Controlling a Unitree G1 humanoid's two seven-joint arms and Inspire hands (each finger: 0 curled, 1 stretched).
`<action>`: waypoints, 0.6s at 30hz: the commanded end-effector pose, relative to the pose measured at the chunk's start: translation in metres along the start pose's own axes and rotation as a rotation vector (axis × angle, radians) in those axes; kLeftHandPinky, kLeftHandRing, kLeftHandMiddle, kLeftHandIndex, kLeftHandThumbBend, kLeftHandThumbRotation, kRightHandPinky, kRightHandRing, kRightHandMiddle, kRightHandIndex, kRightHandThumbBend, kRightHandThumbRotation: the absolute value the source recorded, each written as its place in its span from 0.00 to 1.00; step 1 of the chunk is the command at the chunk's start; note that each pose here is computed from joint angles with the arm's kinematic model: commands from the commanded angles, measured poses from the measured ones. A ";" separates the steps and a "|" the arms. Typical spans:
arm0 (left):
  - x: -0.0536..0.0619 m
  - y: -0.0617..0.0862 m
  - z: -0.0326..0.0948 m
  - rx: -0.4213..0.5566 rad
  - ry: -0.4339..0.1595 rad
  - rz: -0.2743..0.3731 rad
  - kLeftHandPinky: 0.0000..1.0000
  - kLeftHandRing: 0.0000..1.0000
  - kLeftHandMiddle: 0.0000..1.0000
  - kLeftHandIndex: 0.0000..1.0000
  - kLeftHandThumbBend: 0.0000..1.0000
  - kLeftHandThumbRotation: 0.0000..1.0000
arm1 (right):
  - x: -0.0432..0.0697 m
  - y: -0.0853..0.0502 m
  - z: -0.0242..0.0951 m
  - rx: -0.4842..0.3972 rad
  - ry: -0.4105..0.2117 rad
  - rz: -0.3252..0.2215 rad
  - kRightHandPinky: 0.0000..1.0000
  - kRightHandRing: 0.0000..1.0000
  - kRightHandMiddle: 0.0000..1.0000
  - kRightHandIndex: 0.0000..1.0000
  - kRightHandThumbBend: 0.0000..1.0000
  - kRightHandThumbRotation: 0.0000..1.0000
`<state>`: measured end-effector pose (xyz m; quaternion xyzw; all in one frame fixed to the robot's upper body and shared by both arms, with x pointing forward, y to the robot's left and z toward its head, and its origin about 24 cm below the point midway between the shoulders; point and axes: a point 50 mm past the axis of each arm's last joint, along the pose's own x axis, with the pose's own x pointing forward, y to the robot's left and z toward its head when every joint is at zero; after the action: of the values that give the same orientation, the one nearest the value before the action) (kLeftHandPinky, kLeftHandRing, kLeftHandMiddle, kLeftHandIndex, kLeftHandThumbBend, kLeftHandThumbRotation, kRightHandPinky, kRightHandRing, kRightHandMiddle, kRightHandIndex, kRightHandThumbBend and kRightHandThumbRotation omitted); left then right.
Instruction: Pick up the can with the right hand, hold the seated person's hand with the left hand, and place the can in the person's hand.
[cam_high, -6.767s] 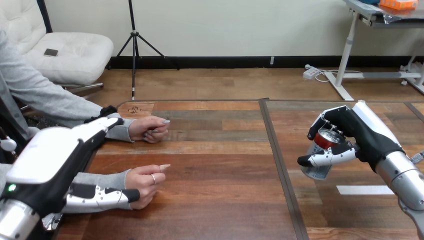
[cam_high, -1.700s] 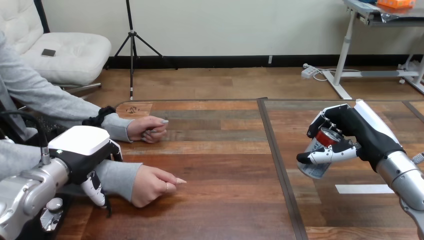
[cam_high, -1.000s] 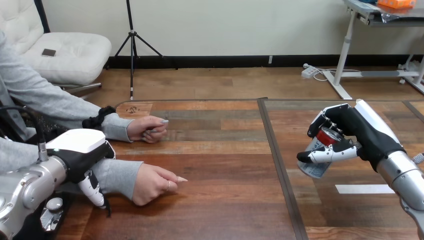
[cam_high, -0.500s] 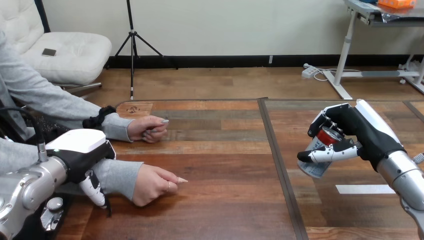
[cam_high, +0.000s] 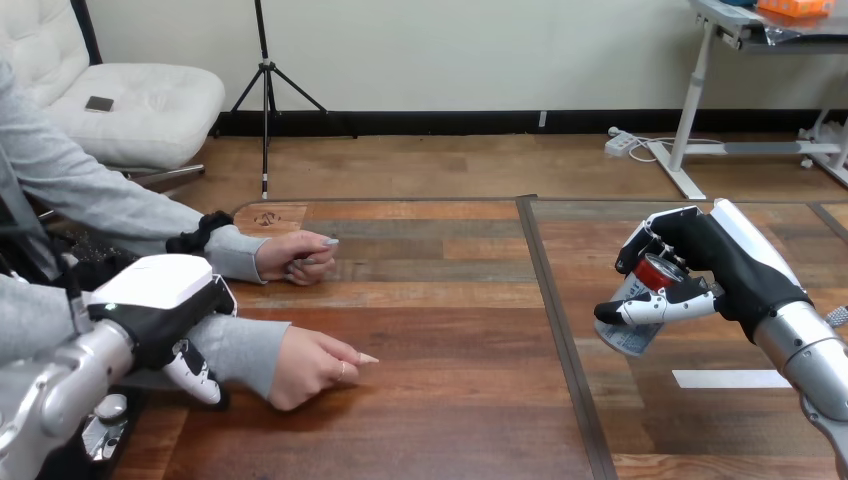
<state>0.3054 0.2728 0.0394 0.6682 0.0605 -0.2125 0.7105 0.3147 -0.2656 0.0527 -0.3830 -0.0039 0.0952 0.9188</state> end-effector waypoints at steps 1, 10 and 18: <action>0.004 0.014 0.005 -0.036 -0.039 0.112 0.14 0.20 0.25 0.26 0.79 0.00 | 0.013 -0.024 0.023 -0.001 -0.097 -0.090 0.33 0.37 0.41 0.42 0.84 0.00; 0.003 0.019 0.008 -0.064 -0.070 0.168 0.12 0.18 0.23 0.24 0.76 0.00 | 0.014 -0.024 0.023 -0.004 -0.093 -0.084 0.34 0.38 0.42 0.42 0.85 0.00; 0.001 0.025 0.010 -0.103 -0.097 0.201 0.12 0.17 0.22 0.22 0.73 0.00 | 0.014 -0.023 0.023 0.001 -0.093 -0.081 0.33 0.37 0.41 0.42 0.85 0.00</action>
<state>0.2993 0.2740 0.0349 0.6518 0.0427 -0.2037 0.7293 0.3147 -0.2656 0.0526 -0.3831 -0.0036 0.0951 0.9188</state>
